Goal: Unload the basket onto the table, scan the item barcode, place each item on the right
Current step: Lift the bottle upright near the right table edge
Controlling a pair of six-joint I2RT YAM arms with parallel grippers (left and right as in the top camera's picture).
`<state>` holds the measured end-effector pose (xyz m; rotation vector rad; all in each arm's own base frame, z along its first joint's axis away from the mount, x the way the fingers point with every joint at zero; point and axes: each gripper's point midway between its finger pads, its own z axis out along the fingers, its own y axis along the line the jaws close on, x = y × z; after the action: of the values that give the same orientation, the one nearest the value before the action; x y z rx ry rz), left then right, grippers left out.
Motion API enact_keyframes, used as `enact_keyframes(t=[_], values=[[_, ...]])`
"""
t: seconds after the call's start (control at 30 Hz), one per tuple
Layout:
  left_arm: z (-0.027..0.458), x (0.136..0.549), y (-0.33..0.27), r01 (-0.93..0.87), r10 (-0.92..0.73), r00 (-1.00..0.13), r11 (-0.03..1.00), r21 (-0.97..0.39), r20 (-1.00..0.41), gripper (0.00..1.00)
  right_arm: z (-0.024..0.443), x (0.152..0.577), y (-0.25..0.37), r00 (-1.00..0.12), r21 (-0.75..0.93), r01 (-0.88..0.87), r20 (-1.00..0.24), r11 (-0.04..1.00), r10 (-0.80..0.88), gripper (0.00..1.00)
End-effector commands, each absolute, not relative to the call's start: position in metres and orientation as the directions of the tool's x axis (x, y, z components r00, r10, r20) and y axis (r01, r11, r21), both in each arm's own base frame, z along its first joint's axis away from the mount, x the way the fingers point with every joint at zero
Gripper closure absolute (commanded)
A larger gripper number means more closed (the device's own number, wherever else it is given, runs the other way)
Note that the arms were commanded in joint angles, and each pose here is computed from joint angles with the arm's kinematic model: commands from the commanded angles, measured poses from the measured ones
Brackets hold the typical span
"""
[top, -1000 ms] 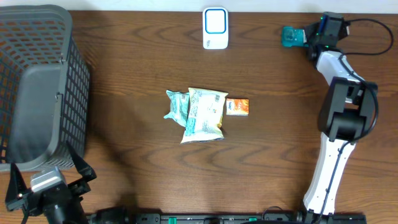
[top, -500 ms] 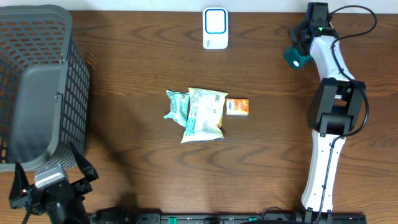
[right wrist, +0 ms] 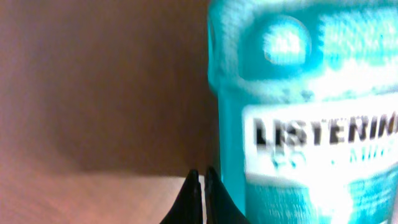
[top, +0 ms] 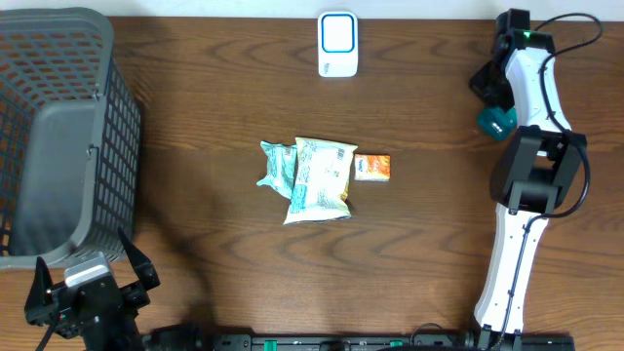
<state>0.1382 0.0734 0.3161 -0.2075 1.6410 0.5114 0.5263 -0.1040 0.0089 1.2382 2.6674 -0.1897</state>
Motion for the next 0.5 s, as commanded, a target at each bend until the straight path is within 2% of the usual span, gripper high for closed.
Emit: enact_keyframes(t=[0.0,0.13,0.17,0.23,0.27,0.37,0.47], values=[[0.314,0.140,0.072,-0.412,0.152,-0.143,0.889,0.199,-0.978,0.02,0.054,0.522,-0.104,-0.645,-0.034,0.748,-0.271,0.663,0.714,0.99],[0.314,0.140,0.072,-0.412,0.152,-0.144,0.889,0.199,-0.978,0.02,0.078,0.510,-0.103,-0.647,-0.041,0.748,-0.264,0.662,0.715,0.98],[0.313,0.140,0.072,-0.411,0.151,-0.147,0.889,0.200,-0.977,0.02,0.086,0.507,-0.103,-0.646,-0.038,0.749,-0.267,0.662,0.715,0.86],[0.307,0.140,0.072,-0.406,0.147,-0.171,0.890,0.206,-0.974,0.02,0.104,0.507,-0.103,-0.637,-0.017,0.749,-0.290,0.662,0.714,0.24],[0.303,0.139,0.071,-0.402,0.144,-0.189,0.891,0.210,-0.971,0.02,0.112,0.508,-0.103,-0.632,-0.005,0.749,-0.303,0.662,0.713,0.01],[0.290,0.138,0.071,-0.390,0.135,-0.242,0.893,0.224,-0.961,0.02,0.134,0.513,-0.106,-0.626,0.017,0.736,-0.362,0.677,0.691,0.01],[0.288,0.137,0.071,-0.388,0.134,-0.249,0.893,0.226,-0.959,0.02,0.134,0.511,-0.118,-0.724,-0.083,0.645,-0.383,0.759,0.574,0.01]])
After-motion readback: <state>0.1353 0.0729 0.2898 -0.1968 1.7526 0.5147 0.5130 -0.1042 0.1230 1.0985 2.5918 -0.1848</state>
